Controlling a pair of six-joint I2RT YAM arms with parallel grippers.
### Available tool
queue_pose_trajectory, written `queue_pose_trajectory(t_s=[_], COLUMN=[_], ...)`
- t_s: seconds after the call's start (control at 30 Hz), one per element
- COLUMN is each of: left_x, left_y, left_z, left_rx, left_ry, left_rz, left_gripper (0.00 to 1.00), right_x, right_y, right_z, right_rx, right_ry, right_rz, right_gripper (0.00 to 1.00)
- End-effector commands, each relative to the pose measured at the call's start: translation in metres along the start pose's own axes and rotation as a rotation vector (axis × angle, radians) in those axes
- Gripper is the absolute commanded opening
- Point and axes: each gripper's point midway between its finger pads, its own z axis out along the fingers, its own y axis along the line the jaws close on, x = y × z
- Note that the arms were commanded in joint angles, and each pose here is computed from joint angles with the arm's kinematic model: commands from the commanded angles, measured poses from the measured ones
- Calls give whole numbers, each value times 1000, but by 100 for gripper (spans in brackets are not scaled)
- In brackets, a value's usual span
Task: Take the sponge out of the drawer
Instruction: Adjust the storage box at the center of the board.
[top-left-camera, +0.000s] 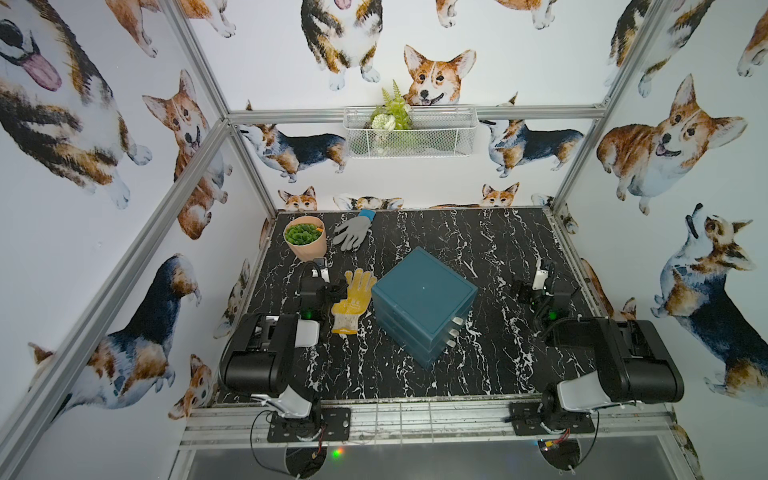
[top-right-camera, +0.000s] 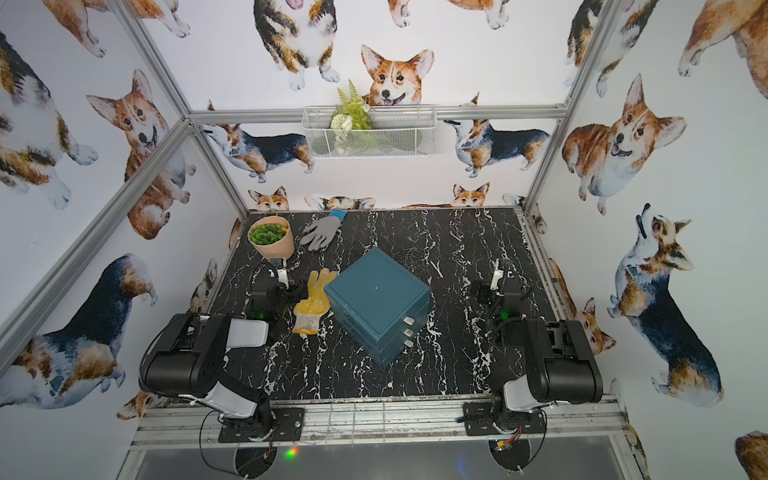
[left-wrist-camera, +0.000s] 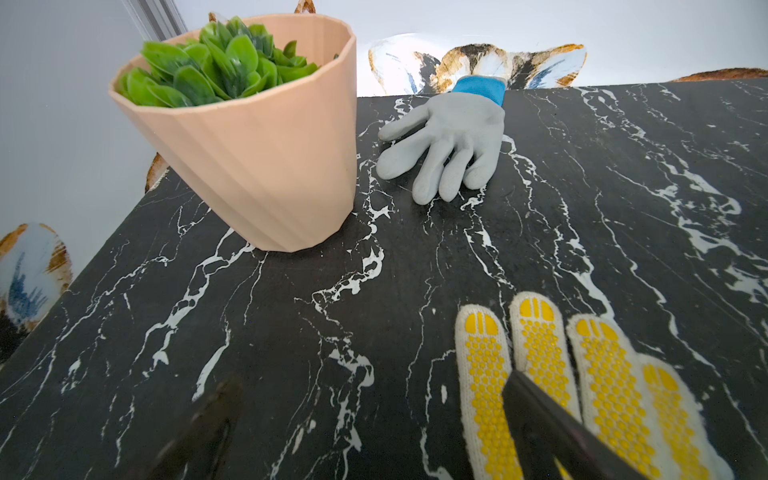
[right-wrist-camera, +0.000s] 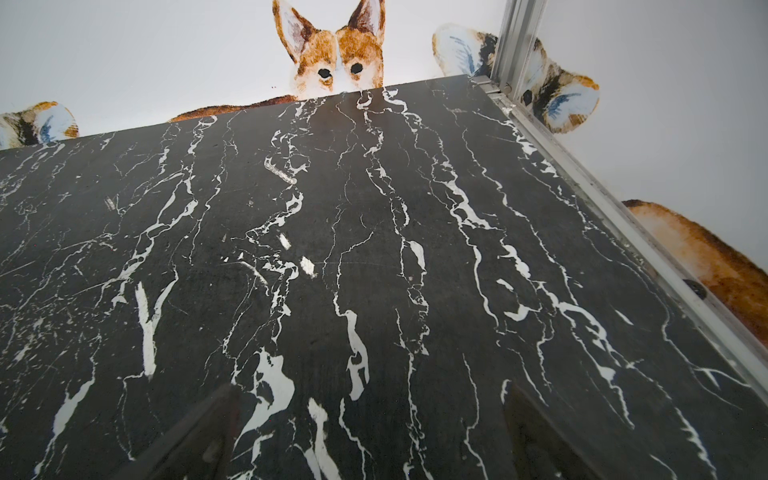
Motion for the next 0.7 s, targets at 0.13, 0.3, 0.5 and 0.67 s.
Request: queue_pose_trajectory(t_s=[0.13, 0.3, 0.5, 0.67], left_x=[-9, -9, -10, -9], left_y=[0, 0, 0, 0], left_z=[-1, 0, 0, 0], left_rx=[4, 4, 3, 4], left_ry=[-35, -34, -36, -36], left_rz=[5, 6, 5, 5], left_gripper=[100, 100, 100, 100], right_x=[-12, -12, -12, -12], right_y=[0, 0, 0, 1], right_z=[1, 0, 1, 0], right_rx=[4, 4, 4, -2], right_ry=[-44, -45, -44, -44], right_rz=[-13, -13, -13, -13], right_gripper=[100, 100, 100, 100])
